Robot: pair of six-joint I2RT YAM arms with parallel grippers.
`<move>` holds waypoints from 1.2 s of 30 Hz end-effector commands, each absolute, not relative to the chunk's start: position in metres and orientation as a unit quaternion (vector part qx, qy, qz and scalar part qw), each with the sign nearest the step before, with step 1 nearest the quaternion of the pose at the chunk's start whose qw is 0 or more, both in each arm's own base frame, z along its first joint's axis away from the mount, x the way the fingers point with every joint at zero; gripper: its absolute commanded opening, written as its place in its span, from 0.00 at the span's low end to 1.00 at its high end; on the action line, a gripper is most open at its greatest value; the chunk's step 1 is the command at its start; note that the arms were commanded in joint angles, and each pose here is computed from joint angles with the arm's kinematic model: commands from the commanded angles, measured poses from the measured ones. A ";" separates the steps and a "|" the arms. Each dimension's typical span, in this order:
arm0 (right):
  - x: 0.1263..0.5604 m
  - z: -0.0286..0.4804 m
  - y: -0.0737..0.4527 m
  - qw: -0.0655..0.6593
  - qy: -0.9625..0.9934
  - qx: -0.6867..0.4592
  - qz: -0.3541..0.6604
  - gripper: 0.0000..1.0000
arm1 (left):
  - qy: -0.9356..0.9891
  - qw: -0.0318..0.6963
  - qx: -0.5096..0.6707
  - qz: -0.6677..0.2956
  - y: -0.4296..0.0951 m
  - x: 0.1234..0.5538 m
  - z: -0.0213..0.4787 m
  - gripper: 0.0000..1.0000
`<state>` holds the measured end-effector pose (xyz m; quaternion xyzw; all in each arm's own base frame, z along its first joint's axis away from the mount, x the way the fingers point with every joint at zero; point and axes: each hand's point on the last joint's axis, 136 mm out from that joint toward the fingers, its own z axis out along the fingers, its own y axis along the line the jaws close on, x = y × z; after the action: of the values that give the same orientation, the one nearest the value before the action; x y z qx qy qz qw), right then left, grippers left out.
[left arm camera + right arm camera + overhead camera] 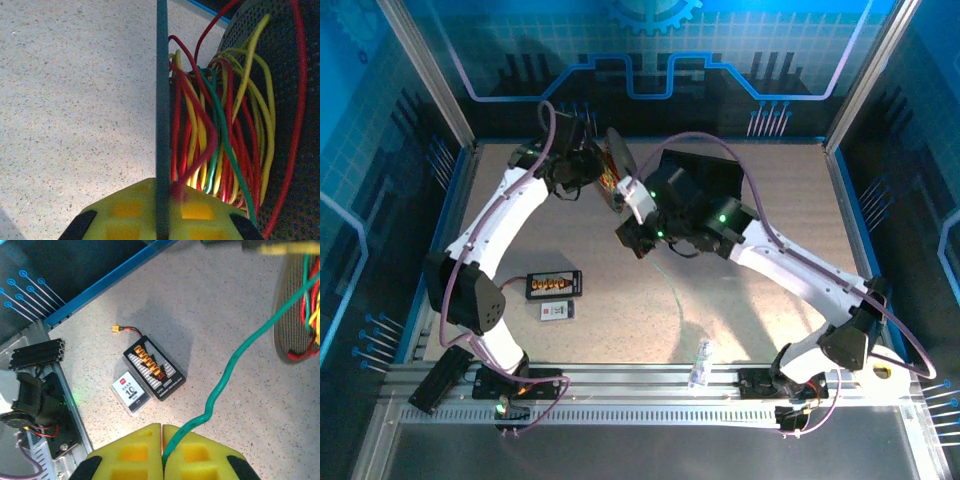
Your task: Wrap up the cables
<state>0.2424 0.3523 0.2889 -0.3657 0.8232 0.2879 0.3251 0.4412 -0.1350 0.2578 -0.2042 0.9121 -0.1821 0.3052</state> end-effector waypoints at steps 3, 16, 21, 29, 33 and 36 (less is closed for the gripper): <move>0.234 0.228 0.332 0.307 0.838 -0.351 0.284 0.00 | 0.831 0.388 -0.270 -0.291 -0.092 0.478 0.349 0.00; 0.309 0.181 0.300 0.331 0.875 -0.311 0.169 0.00 | 0.835 0.359 -0.210 -0.359 -0.113 0.465 0.364 0.00; 0.346 0.154 0.260 0.321 0.900 -0.268 0.120 0.00 | 0.839 0.351 -0.174 -0.379 -0.122 0.450 0.372 0.00; 0.381 0.164 0.253 0.312 0.900 -0.281 0.120 0.00 | 0.832 0.343 -0.113 -0.421 -0.139 0.417 0.397 0.00; 0.386 0.181 0.257 0.351 0.881 -0.291 0.123 0.00 | 0.825 0.353 -0.094 -0.431 -0.141 0.399 0.412 0.00; 0.402 0.173 0.248 0.367 0.877 -0.291 0.102 0.00 | 0.817 0.355 -0.078 -0.447 -0.146 0.385 0.419 0.00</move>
<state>0.3880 0.2597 0.1728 -0.2885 0.8829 0.1280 0.3478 0.4105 -0.1314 0.3572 -0.1581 0.8603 -0.3830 0.2969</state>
